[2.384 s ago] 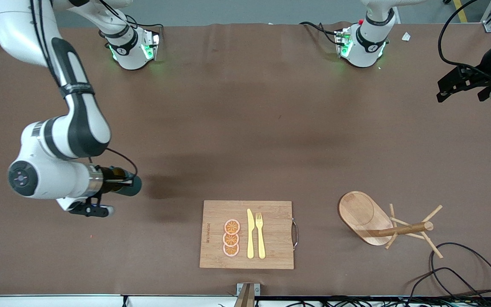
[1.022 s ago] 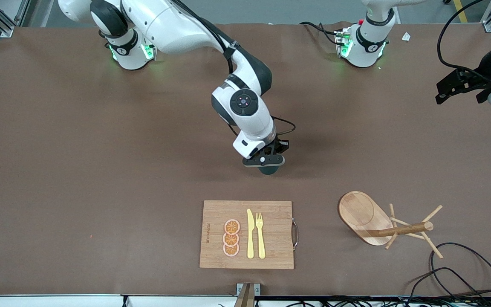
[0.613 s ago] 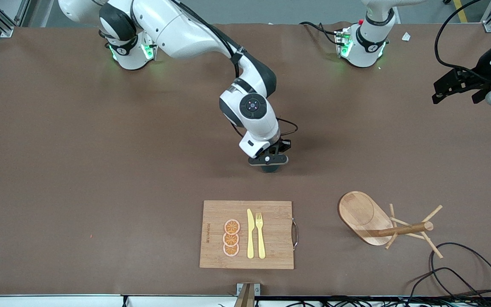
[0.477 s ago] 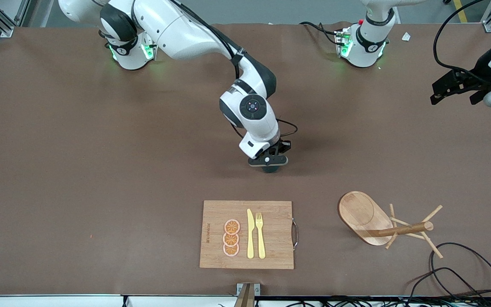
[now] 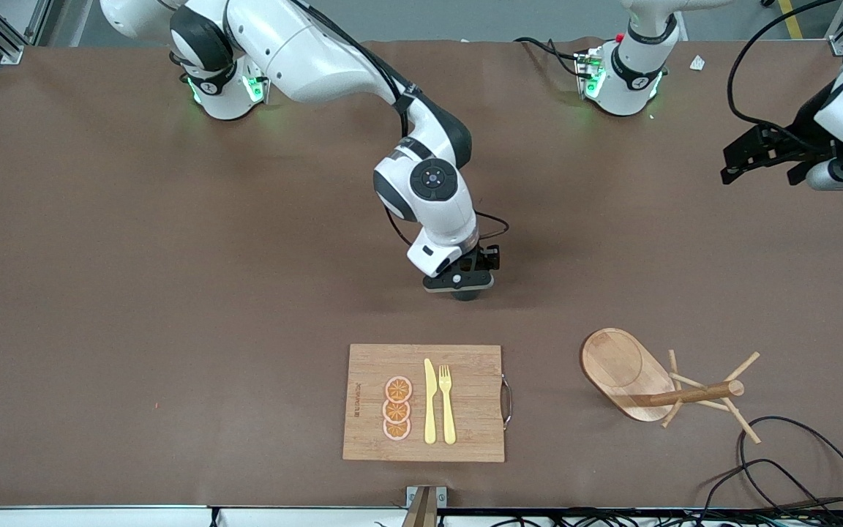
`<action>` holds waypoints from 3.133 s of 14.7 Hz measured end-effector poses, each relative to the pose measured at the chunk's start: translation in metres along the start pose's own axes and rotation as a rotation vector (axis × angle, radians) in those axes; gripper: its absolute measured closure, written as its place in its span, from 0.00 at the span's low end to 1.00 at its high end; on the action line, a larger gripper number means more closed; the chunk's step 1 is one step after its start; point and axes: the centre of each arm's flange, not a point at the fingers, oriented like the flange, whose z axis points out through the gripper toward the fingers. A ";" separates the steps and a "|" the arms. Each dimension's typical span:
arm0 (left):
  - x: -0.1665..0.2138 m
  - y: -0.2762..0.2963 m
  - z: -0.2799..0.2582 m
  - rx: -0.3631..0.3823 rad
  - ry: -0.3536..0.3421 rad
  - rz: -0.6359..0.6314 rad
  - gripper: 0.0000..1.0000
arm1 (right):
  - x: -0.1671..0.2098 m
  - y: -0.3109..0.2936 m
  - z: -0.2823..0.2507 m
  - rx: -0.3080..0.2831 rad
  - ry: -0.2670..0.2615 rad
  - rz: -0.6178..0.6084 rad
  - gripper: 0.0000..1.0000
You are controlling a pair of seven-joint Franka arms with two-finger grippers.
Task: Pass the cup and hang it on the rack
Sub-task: 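Release the mug from the right gripper while the left gripper approaches, then lower the left gripper onto the teal mug and grasp it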
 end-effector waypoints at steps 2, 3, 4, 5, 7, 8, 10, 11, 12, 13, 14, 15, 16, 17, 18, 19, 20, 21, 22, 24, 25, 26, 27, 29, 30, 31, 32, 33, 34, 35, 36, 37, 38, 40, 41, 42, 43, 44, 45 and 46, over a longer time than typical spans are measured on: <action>0.001 0.012 0.004 -0.007 -0.005 -0.003 0.00 | 0.013 0.007 -0.016 -0.009 0.009 0.016 0.00; 0.001 0.022 0.007 -0.008 -0.011 -0.023 0.00 | 0.023 0.014 -0.028 -0.016 0.010 0.032 0.00; 0.001 0.034 0.011 -0.008 -0.018 -0.049 0.00 | 0.037 0.026 -0.041 -0.026 0.010 0.054 0.00; 0.002 0.049 0.017 -0.010 -0.022 -0.069 0.00 | 0.054 0.043 -0.058 -0.039 0.008 0.082 0.00; 0.007 0.084 0.030 -0.018 -0.028 -0.110 0.00 | 0.092 0.087 -0.101 -0.065 -0.001 0.114 0.00; 0.010 0.104 0.039 -0.018 -0.032 -0.141 0.00 | 0.114 0.116 -0.131 -0.074 0.000 0.104 0.00; 0.011 0.144 0.059 0.033 -0.009 -0.192 0.00 | 0.149 0.177 -0.184 -0.090 -0.005 0.062 0.00; 0.008 0.168 0.071 0.075 0.006 -0.210 0.00 | 0.163 0.210 -0.206 -0.097 -0.006 0.034 0.00; 0.004 0.193 0.084 0.113 0.023 -0.222 0.00 | 0.174 0.243 -0.222 -0.102 -0.006 0.007 0.00; -0.001 0.218 0.098 0.151 0.041 -0.225 0.00 | 0.184 0.275 -0.234 -0.108 -0.006 -0.013 0.00; -0.005 0.241 0.111 0.182 0.058 -0.225 0.00 | 0.191 0.304 -0.243 -0.114 -0.009 -0.020 0.00; -0.009 0.264 0.126 0.208 0.072 -0.231 0.00 | 0.196 0.333 -0.252 -0.120 -0.012 -0.014 0.00; -0.011 0.284 0.141 0.226 0.085 -0.248 0.00 | 0.200 0.360 -0.261 -0.125 -0.014 0.004 0.00; -0.013 0.305 0.158 0.237 0.103 -0.270 0.00 | 0.202 0.386 -0.271 -0.130 -0.017 0.026 0.00; -0.016 0.323 0.177 0.247 0.122 -0.292 0.00 | 0.203 0.411 -0.281 -0.134 -0.017 0.036 0.00; -0.020 0.341 0.196 0.257 0.146 -0.318 0.00 | 0.203 0.434 -0.291 -0.137 -0.017 0.036 0.00; -0.025 0.359 0.217 0.268 0.171 -0.341 0.00 | 0.202 0.456 -0.301 -0.140 -0.018 0.043 0.00; -0.033 0.377 0.238 0.280 0.200 -0.360 0.00 | 0.198 0.477 -0.312 -0.142 -0.015 0.055 0.00; -0.042 0.393 0.259 0.295 0.233 -0.375 0.00 | 0.194 0.493 -0.323 -0.144 -0.009 0.067 0.00; -0.060 0.421 0.300 0.319 0.296 -0.395 0.00 | 0.182 0.518 -0.346 -0.147 -0.002 0.067 0.00; -0.070 0.433 0.318 0.324 0.323 -0.403 0.00 | 0.175 0.528 -0.358 -0.148 0.002 0.058 0.00; -0.079 0.444 0.336 0.330 0.353 -0.411 0.00 | 0.166 0.536 -0.370 -0.149 0.007 0.057 0.00; -0.088 0.452 0.350 0.339 0.386 -0.420 0.00 | 0.158 0.540 -0.382 -0.149 0.014 0.058 0.00; -0.105 0.466 0.376 0.352 0.470 -0.445 0.00 | 0.138 0.540 -0.407 -0.158 0.033 0.059 0.00; -0.113 0.473 0.389 0.353 0.513 -0.458 0.00 | 0.127 0.538 -0.420 -0.167 0.044 0.054 0.00; -0.122 0.479 0.402 0.352 0.557 -0.469 0.00 | 0.117 0.535 -0.433 -0.171 0.053 0.051 0.00; -0.130 0.483 0.415 0.349 0.599 -0.483 0.00 | 0.106 0.531 -0.445 -0.170 0.054 0.053 0.00; -0.137 0.487 0.428 0.346 0.641 -0.501 0.00 | 0.096 0.529 -0.455 -0.169 0.056 0.058 0.00; -0.143 0.488 0.441 0.346 0.674 -0.512 0.00 | 0.087 0.526 -0.464 -0.168 0.059 0.064 0.00; -0.150 0.488 0.453 0.351 0.705 -0.518 0.00 | 0.080 0.525 -0.470 -0.167 0.061 0.065 0.00; -0.156 0.486 0.463 0.357 0.743 -0.525 0.00 | 0.075 0.524 -0.474 -0.167 0.064 0.065 0.00; -0.161 0.483 0.471 0.355 0.785 -0.536 0.00 | 0.071 0.523 -0.476 -0.167 0.065 0.065 0.00; -0.165 0.480 0.478 0.342 0.830 -0.555 0.00 | 0.068 0.523 -0.476 -0.166 0.063 0.066 0.00; -0.168 0.473 0.488 0.308 0.910 -0.591 0.00 | 0.065 0.524 -0.473 -0.167 0.056 0.070 0.00; -0.168 0.470 0.492 0.297 0.938 -0.595 0.00 | 0.065 0.525 -0.473 -0.168 0.058 0.074 0.00; -0.167 0.466 0.497 0.290 0.963 -0.593 0.00 | 0.065 0.525 -0.475 -0.169 0.064 0.077 0.00; -0.167 0.463 0.502 0.287 0.981 -0.590 0.00 | 0.065 0.525 -0.478 -0.170 0.073 0.077 0.00; -0.168 0.460 0.508 0.290 0.990 -0.582 0.00 | 0.065 0.524 -0.483 -0.171 0.082 0.076 0.00; -0.169 0.456 0.516 0.300 0.998 -0.566 0.00 | 0.065 0.523 -0.487 -0.171 0.090 0.074 0.00; -0.171 0.450 0.524 0.311 1.010 -0.541 0.00 | 0.064 0.522 -0.491 -0.172 0.095 0.073 0.00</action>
